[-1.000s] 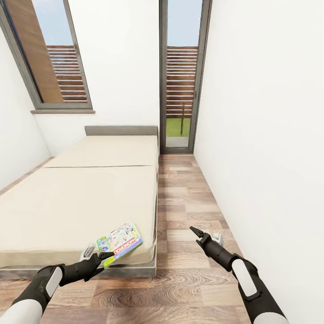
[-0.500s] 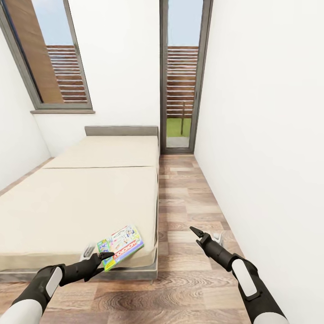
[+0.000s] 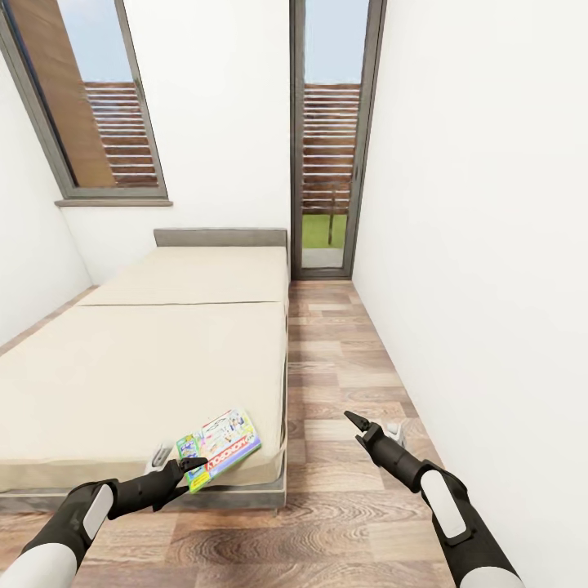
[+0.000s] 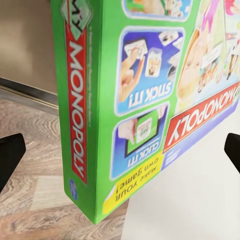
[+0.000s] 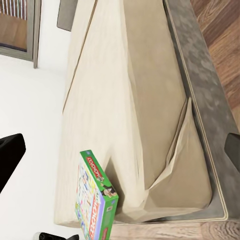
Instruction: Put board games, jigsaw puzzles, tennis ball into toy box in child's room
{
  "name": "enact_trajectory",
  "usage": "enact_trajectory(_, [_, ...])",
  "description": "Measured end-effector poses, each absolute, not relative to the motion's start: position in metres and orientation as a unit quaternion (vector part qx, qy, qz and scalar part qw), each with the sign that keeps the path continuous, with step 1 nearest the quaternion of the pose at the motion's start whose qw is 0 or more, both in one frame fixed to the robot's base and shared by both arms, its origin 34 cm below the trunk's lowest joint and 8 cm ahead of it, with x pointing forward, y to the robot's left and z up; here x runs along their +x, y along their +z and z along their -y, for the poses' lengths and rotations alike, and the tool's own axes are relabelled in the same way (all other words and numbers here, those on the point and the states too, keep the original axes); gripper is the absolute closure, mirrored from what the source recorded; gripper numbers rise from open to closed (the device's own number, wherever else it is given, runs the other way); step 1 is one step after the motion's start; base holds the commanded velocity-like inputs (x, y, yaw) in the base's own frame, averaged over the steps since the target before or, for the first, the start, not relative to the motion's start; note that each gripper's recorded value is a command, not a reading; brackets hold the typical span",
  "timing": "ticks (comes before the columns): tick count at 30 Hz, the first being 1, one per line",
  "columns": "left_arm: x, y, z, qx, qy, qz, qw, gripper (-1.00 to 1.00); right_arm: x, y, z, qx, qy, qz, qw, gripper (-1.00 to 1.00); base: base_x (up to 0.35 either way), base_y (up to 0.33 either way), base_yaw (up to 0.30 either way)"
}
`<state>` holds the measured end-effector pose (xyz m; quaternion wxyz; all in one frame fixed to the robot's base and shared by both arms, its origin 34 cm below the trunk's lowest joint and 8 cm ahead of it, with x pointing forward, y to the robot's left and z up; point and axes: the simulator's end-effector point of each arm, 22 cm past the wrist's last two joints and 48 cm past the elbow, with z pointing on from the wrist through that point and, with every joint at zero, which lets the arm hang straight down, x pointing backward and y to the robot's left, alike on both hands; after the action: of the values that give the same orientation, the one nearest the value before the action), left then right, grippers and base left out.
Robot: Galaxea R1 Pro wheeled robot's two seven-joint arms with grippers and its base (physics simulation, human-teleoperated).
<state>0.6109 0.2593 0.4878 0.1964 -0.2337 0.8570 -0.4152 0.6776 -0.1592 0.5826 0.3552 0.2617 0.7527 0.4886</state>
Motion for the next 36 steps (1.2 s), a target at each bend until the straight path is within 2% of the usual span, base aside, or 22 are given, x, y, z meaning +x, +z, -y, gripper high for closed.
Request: enact_trajectory(36, [0.6107, 0.487, -0.2593, -0.234, -0.415, -0.857, 0.196, -1.0, 0.6775, 0.5823, 0.1593, 0.262, 0.489, -0.752, 0.355, -1.0, 0.0, -0.015, 0.0])
